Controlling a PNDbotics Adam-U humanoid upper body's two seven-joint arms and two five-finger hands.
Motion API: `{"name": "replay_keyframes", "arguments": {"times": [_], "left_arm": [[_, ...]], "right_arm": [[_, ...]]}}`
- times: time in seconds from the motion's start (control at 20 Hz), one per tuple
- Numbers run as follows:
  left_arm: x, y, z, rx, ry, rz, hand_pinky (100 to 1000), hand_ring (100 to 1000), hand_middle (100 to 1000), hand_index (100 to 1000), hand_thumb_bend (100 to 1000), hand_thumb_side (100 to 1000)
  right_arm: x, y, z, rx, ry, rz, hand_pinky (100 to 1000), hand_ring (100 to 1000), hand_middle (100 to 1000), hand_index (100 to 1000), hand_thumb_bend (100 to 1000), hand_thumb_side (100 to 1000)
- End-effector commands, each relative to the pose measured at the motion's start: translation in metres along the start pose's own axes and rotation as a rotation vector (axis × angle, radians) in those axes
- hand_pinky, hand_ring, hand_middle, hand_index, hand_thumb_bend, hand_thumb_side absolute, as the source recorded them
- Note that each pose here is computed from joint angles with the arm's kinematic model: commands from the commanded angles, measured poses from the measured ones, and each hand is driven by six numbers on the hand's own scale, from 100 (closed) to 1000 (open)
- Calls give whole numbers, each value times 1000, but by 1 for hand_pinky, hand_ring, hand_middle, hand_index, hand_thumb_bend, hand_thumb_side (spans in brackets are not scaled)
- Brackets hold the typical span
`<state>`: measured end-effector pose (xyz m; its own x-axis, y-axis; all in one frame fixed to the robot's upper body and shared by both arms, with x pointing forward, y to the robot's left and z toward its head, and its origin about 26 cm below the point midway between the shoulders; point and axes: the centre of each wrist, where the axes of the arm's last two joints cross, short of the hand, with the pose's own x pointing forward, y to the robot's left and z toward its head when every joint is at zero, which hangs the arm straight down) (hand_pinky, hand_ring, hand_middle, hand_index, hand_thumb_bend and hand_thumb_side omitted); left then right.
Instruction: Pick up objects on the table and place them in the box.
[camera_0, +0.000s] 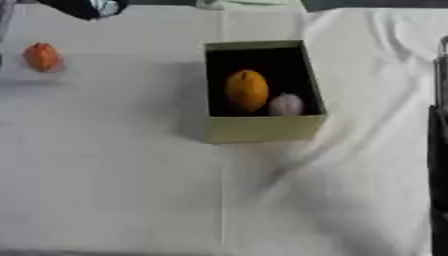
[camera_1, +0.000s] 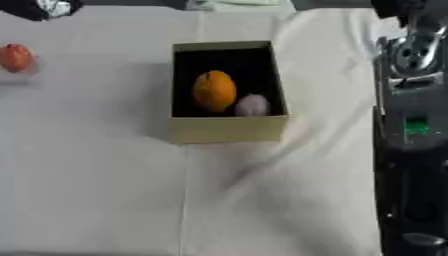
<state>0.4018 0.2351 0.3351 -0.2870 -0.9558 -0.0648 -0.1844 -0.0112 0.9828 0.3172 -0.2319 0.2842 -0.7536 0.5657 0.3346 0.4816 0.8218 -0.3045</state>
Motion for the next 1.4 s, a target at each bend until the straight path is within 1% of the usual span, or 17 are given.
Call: {"name": "replay_keyframes", "arguments": {"times": [0.05, 0.2, 0.25, 0.3, 0.5, 0.75, 0.9, 1.05, 1.25, 1.4], "left_arm": [[-35, 6, 1, -11, 102, -41, 637, 783, 831, 898, 533, 281], [-55, -4, -2, -69, 149, -54, 660, 801, 848, 907, 596, 274], [-61, -7, -3, -88, 164, -61, 663, 804, 851, 908, 605, 245], [-66, -11, -3, -105, 177, -65, 666, 806, 853, 910, 613, 281], [-86, -23, -5, -155, 240, -62, 674, 812, 859, 913, 630, 288], [-105, -36, -11, -187, 328, -37, 674, 814, 859, 912, 634, 264], [-116, -47, -15, -206, 389, -25, 671, 812, 858, 910, 622, 253], [-126, -56, -19, -215, 447, -9, 662, 806, 853, 904, 609, 215], [-137, -67, -21, -231, 493, 6, 656, 804, 851, 898, 614, 210], [-142, -72, -22, -227, 520, 8, 647, 798, 847, 897, 582, 185]], "right_arm": [[5, -7, -7, -13, -34, 21, 846, 819, 727, 807, 100, 747], [5, -7, -7, -12, -34, 22, 846, 819, 727, 807, 100, 747], [5, -8, -7, -12, -34, 22, 846, 819, 727, 807, 100, 747], [5, -8, -7, -12, -33, 22, 846, 819, 727, 807, 100, 748], [5, -8, -8, -13, -33, 24, 846, 818, 727, 807, 100, 748], [5, -8, -8, -12, -32, 22, 846, 818, 726, 806, 100, 749], [5, -8, -8, -13, -32, 21, 846, 818, 726, 806, 100, 750], [6, -8, -9, -13, -33, 18, 846, 818, 725, 806, 100, 751], [6, -8, -9, -15, -34, 15, 847, 817, 724, 806, 100, 753], [7, -9, -11, -16, -37, 12, 847, 817, 724, 806, 100, 754]]}}
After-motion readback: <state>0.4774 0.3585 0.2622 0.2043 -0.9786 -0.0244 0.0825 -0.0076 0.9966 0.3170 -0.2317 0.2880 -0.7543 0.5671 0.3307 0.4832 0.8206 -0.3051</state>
